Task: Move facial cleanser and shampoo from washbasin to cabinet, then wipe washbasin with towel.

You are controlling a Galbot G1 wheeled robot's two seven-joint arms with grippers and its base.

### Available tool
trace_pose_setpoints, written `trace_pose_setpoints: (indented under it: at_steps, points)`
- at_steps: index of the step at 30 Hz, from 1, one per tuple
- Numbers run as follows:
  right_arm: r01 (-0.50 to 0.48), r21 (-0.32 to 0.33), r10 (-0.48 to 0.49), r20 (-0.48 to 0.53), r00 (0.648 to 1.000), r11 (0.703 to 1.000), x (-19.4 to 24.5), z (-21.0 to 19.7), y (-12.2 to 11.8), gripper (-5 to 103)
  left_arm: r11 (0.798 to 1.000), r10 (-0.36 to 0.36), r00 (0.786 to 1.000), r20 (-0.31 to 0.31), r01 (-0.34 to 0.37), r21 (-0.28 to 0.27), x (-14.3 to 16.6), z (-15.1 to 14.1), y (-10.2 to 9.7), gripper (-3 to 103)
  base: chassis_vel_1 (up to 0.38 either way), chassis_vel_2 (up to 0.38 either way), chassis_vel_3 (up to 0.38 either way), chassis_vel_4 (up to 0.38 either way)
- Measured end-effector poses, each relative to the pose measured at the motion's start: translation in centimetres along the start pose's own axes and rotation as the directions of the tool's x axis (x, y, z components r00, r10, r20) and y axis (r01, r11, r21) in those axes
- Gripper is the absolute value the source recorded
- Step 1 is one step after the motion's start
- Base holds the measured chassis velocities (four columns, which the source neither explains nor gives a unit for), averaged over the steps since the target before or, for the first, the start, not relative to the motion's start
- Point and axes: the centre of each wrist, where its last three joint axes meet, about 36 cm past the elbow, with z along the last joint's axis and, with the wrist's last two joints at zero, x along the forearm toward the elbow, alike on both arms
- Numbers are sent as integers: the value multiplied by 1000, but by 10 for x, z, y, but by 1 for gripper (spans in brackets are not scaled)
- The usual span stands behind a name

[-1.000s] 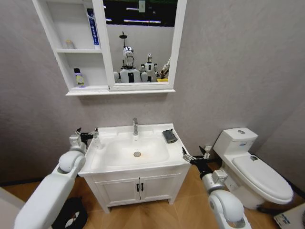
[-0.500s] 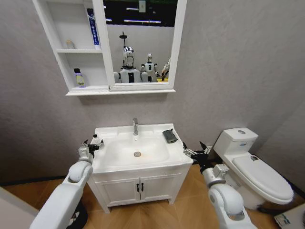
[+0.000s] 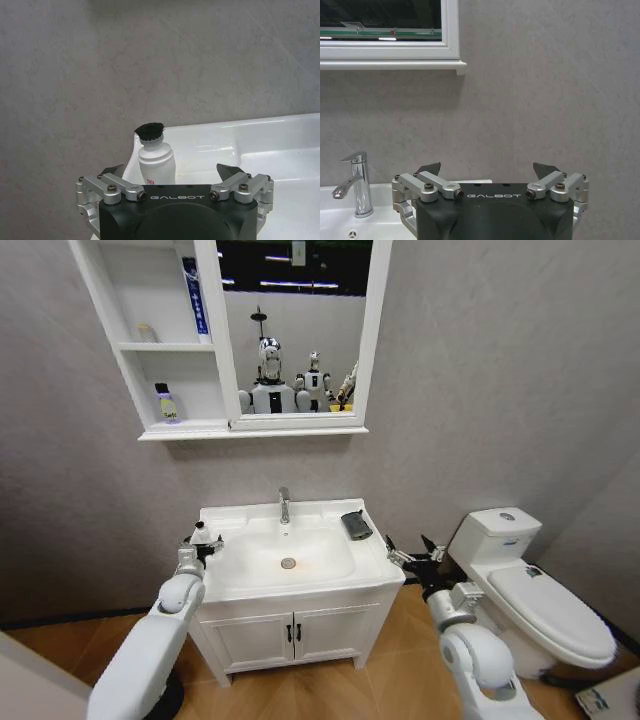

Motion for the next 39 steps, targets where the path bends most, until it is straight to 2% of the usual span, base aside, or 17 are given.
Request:
trace_pose_setpoints:
  at_steps: [4, 5, 10, 14, 16, 17, 19, 21, 25, 26, 28, 34, 37, 39]
  points:
    - [-1, -1, 1, 2, 1000, 1000, 0, 0, 0, 100, 1000, -7, 1000, -18, 7, -1, -4, 1, -1, 100, 0, 0, 0, 0]
    - [-2, -1, 2, 3, 1000, 1000, 0, 0, 0, 100, 1000, -9, 1000, -23, 9, -1, -5, 1, -1, 103, 0, 0, 0, 0]
    - [0, 0, 0, 9, 1000, 1000, 0, 1, 1, 100, 1000, -24, 999, -37, 24, 5, -13, 3, -3, 90, 0, 0, 0, 0]
    - [1, 1, -1, 10, 1000, 1000, 0, 1, 1, 100, 1000, -29, 999, -36, 29, 6, -19, 0, -4, 89, 0, 0, 0, 0]
    - [4, -5, -4, 11, 1000, 1000, 1, 1, 1, 100, 999, -42, 999, -35, 42, -6, -24, -2, -4, 81, 0, 0, 0, 0]
    - [4, -5, -4, 11, 1000, 1000, 1, 1, 1, 100, 999, -42, 999, -35, 42, -6, -24, -2, -4, 81, 0, 0, 0, 0]
    - [7, -14, -7, 12, 1000, 1000, 1, 1, 1, 100, 999, -47, 998, -38, 47, -9, -26, -3, -3, 70, 0, 0, 0, 0]
    - [8, -16, -8, 13, 1000, 1000, 1, 0, 1, 100, 999, -48, 998, -41, 48, -9, -26, -3, -4, 70, 0, 0, 0, 0]
    - [11, -23, -10, 16, 1000, 1000, 1, 0, 2, 100, 999, -46, 998, -47, 46, -5, -24, -4, -4, 48, 0, 0, 0, 0]
    - [11, -23, -10, 16, 1000, 1000, 1, 0, 2, 100, 999, -46, 998, -47, 46, -5, -24, -4, -4, 48, 0, 0, 0, 0]
    - [12, -24, -12, 18, 1000, 1000, 1, -1, 2, 100, 999, -45, 998, -48, 45, -5, -24, -4, -3, 39, 0, 0, 0, 0]
    - [13, -24, -13, 17, 1000, 1000, 1, 0, 3, 100, 999, -39, 998, -43, 40, 5, -19, -9, -2, 36, 0, 0, 0, 0]
    - [13, -24, -13, 16, 1000, 1000, 2, 0, 3, 100, 999, -31, 999, -30, 31, 14, -10, -18, -3, 36, 0, 0, 0, 0]
    - [14, -23, -13, 14, 1000, 1000, 2, 0, 3, 100, 1000, -22, 1000, 1, 22, 22, 5, -37, -2, 36, 0, 0, 0, 0]
